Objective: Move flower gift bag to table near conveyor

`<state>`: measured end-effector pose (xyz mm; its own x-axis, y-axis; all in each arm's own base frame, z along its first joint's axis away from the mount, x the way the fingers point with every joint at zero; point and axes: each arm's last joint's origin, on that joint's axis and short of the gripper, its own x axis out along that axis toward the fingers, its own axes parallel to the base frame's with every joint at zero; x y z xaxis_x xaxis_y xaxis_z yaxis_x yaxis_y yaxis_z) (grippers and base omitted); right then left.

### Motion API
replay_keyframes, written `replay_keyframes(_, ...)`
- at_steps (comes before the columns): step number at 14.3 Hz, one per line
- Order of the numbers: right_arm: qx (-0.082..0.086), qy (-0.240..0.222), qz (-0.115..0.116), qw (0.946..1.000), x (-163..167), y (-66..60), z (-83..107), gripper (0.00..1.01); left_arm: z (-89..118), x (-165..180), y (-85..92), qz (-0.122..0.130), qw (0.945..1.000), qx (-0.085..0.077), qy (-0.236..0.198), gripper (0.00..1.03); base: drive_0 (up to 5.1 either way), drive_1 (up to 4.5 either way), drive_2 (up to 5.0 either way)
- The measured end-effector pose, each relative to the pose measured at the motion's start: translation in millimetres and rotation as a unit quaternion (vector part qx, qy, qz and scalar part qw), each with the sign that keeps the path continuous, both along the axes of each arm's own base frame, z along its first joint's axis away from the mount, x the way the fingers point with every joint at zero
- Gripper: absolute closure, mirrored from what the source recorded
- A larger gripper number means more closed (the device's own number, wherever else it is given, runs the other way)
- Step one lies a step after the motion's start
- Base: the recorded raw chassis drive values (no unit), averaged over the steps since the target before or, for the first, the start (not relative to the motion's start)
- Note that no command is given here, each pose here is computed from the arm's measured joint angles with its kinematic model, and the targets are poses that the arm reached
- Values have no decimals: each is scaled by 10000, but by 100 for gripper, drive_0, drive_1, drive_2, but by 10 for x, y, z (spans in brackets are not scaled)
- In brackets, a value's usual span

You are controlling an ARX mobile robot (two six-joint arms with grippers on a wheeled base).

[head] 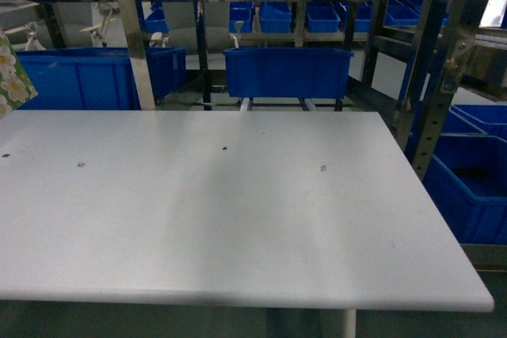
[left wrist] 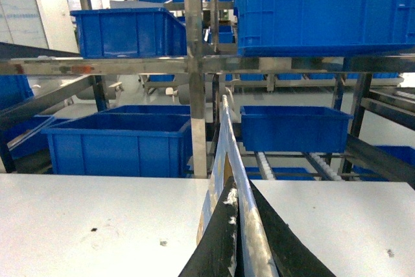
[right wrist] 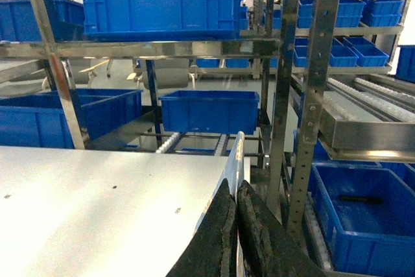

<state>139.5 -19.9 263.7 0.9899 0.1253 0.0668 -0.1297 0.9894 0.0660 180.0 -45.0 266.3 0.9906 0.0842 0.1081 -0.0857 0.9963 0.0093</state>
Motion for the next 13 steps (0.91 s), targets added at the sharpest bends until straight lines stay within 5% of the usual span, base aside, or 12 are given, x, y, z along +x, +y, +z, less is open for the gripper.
replay_keyframes(13, 6, 28, 2, 10000, 7, -1, -7, 98, -4, 2, -1, -2, 10000, 5, 16, 101, -452, 404, 65)
